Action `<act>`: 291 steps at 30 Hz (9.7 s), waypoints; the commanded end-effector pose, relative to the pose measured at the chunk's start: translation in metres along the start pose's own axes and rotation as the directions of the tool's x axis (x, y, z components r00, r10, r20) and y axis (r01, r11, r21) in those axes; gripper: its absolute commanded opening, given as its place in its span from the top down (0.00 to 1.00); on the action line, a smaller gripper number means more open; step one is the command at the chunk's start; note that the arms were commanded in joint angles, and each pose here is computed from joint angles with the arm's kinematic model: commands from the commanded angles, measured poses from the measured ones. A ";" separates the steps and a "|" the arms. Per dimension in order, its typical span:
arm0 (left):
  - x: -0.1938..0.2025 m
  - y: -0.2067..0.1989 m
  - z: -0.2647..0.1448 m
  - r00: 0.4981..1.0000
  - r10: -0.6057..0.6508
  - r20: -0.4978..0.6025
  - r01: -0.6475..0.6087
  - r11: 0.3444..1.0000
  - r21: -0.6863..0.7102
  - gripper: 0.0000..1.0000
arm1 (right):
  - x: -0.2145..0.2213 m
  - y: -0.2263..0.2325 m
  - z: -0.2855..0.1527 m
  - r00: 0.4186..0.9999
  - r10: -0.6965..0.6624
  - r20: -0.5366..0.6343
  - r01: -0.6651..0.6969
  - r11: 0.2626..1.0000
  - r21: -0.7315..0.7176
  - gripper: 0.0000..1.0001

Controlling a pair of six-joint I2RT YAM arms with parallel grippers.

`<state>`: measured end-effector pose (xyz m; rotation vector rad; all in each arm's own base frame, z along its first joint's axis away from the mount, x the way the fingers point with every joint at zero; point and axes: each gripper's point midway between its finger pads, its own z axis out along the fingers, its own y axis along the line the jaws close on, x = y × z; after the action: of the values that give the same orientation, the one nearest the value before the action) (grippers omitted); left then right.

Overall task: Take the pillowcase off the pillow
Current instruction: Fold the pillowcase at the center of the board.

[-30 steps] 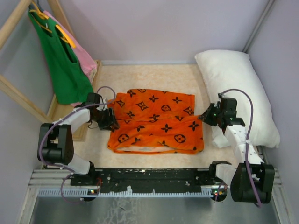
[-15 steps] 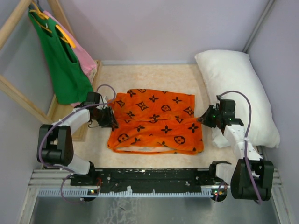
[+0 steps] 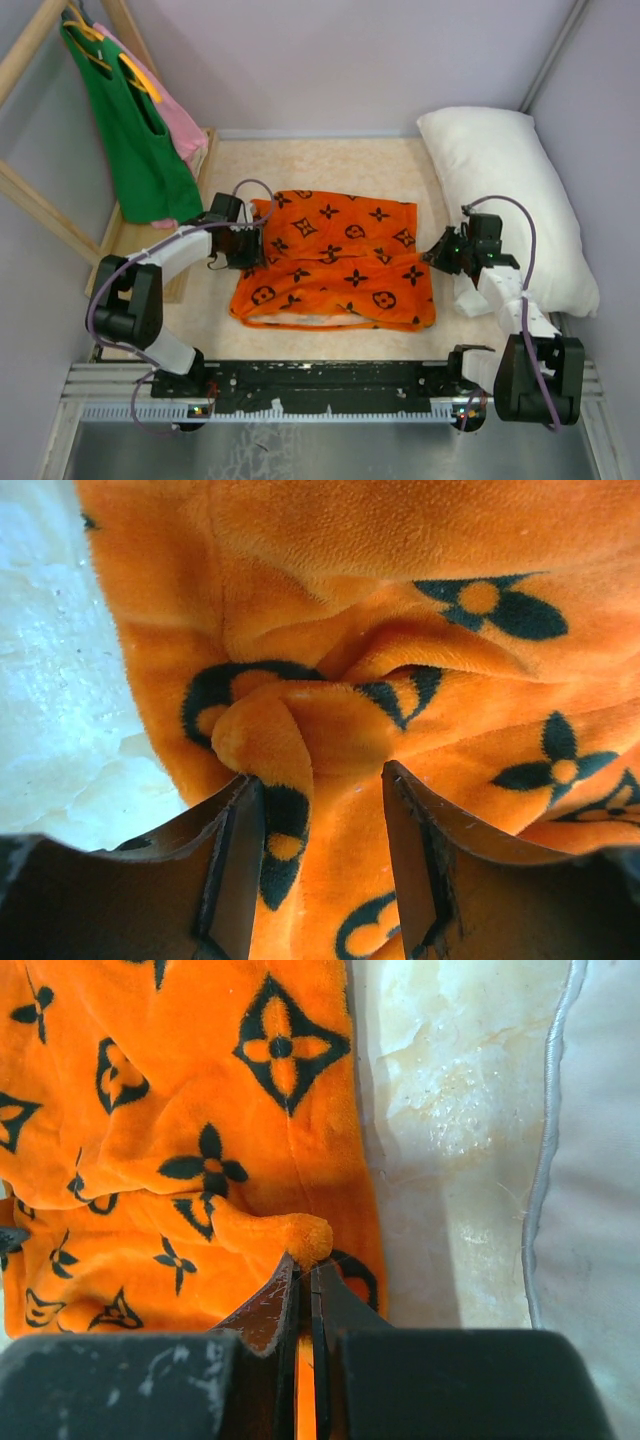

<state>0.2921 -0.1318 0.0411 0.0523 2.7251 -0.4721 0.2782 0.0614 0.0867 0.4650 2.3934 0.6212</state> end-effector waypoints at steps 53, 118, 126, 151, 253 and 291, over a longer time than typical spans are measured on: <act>-0.110 -0.147 -0.719 -0.618 0.052 0.784 -0.239 0.938 -0.251 1.00 | -0.229 0.349 -0.586 -0.121 0.172 0.978 0.762 0.647 -0.020 1.00; -0.437 -0.005 -0.190 0.138 0.411 0.901 -0.191 0.904 -0.383 1.00 | -0.423 0.170 -0.029 0.572 -0.222 0.789 0.426 0.903 -0.055 1.00; -0.344 -0.011 -0.173 0.240 0.281 0.929 -0.215 0.949 -0.231 1.00 | -0.351 0.139 -0.055 0.621 -0.205 0.756 0.386 0.920 -0.069 1.00; -0.074 0.005 -0.052 0.777 0.036 0.628 0.066 0.988 -0.138 1.00 | -0.086 0.001 0.029 0.958 0.071 0.276 -0.051 0.996 -0.080 1.00; 0.036 0.006 0.023 0.956 -0.249 0.152 0.284 0.916 -0.283 0.21 | -0.058 0.156 0.034 0.967 -0.218 0.130 0.242 0.946 -0.214 0.34; -0.243 0.059 -0.018 0.920 0.077 0.384 -0.028 0.991 -0.132 0.03 | -0.177 0.019 0.224 0.921 -0.389 0.008 0.388 0.921 0.016 0.48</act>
<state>0.4893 -0.0742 0.1197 -0.0740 2.4158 -0.3042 0.5591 0.0681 0.0405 0.0415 2.3382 0.4440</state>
